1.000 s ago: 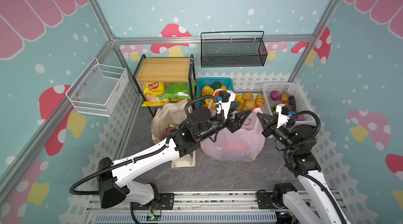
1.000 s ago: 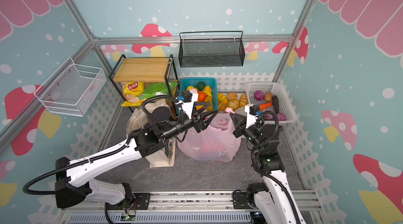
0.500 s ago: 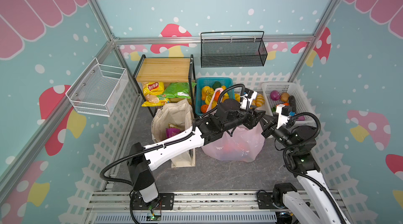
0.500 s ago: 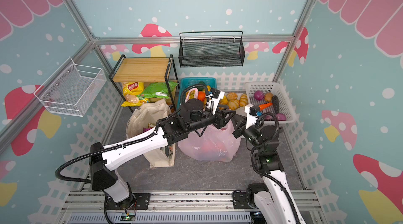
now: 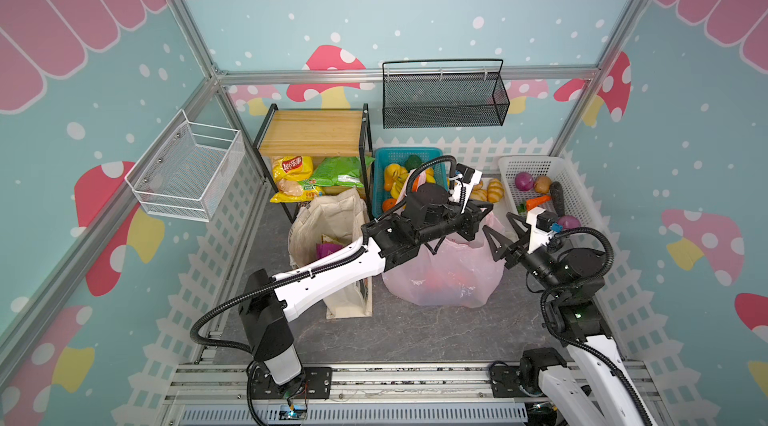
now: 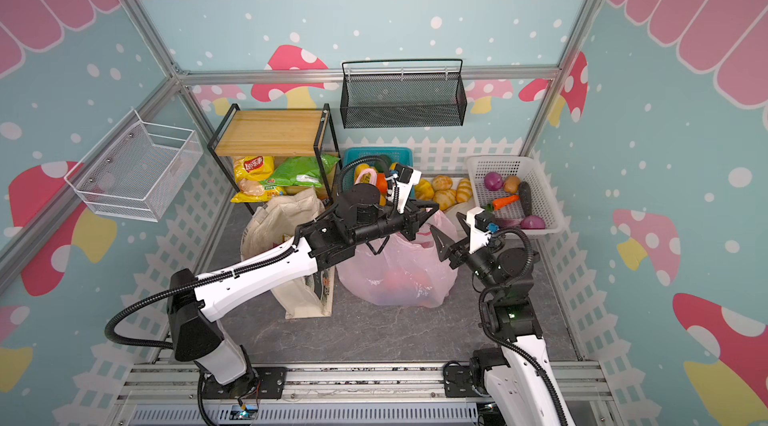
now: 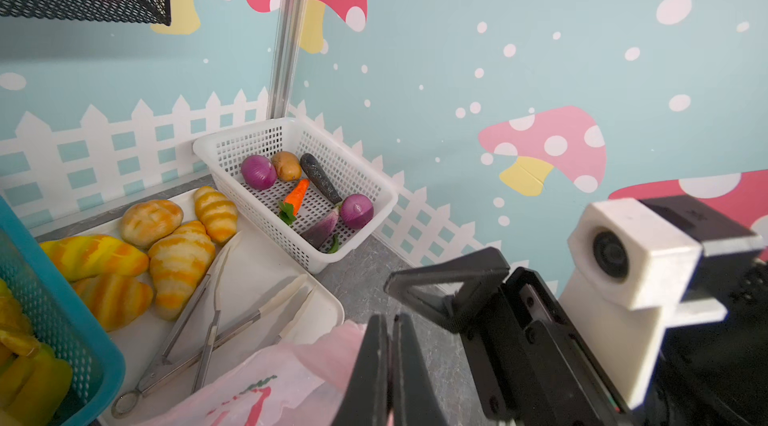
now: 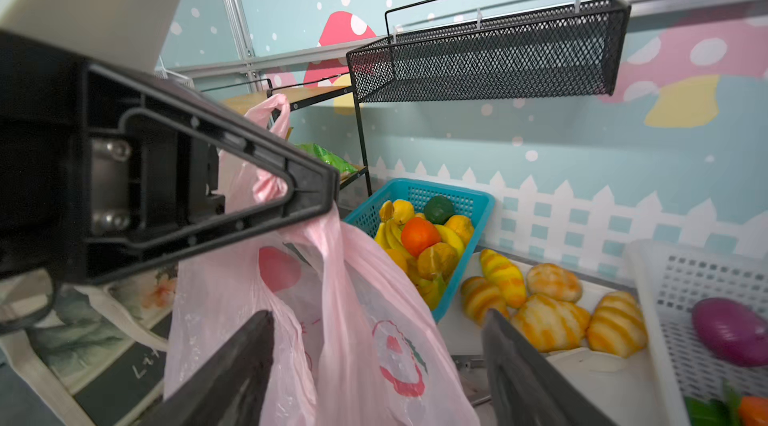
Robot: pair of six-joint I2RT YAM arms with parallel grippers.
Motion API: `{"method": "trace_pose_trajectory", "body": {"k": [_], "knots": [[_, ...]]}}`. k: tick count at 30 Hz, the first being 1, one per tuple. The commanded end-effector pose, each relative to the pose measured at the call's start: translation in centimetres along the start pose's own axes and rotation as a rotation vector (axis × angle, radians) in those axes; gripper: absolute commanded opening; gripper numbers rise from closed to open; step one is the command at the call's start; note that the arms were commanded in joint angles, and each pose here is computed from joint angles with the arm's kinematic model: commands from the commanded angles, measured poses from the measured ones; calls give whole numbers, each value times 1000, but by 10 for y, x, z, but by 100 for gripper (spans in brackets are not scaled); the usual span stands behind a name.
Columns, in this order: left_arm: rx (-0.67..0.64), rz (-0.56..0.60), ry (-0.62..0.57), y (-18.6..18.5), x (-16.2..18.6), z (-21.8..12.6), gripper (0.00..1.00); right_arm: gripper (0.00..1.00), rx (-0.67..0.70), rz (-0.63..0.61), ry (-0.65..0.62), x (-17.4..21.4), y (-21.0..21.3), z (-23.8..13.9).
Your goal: Place the mixed food into the grocery bags and tie them
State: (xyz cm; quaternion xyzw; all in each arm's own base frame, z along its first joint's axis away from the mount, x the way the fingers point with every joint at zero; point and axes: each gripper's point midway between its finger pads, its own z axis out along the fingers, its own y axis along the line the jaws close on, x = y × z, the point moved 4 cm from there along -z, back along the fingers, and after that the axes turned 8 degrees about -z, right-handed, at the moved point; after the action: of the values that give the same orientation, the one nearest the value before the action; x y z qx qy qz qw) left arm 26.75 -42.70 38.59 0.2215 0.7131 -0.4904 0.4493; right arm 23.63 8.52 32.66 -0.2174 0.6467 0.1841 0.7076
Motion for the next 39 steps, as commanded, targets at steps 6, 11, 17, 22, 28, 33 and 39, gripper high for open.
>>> {"method": "trace_pose_trajectory", "body": {"k": [6, 11, 17, 22, 28, 33, 39], "knots": [[144, -50, 24, -32, -10, -31, 0, 95, 1, -148, -34, 2, -9, 17], [209, -104, 70, -38, -16, -44, 0, 74, -85, -124, -9, 23, -6, 33], [243, -149, 117, -41, -12, -42, 0, 53, -181, -51, 2, 59, 10, 28], [213, -162, 119, -33, -8, -34, 0, 84, -191, -97, -125, 37, 19, 14], [206, -187, 116, -30, -7, -29, 0, 91, -109, -81, -230, 14, 13, 18], [216, -220, 112, -30, -6, -26, 0, 87, 24, -64, -264, -2, 11, 38], [235, -242, 103, -31, -6, -27, 0, 64, 419, 149, -117, 30, -26, 59]]}}
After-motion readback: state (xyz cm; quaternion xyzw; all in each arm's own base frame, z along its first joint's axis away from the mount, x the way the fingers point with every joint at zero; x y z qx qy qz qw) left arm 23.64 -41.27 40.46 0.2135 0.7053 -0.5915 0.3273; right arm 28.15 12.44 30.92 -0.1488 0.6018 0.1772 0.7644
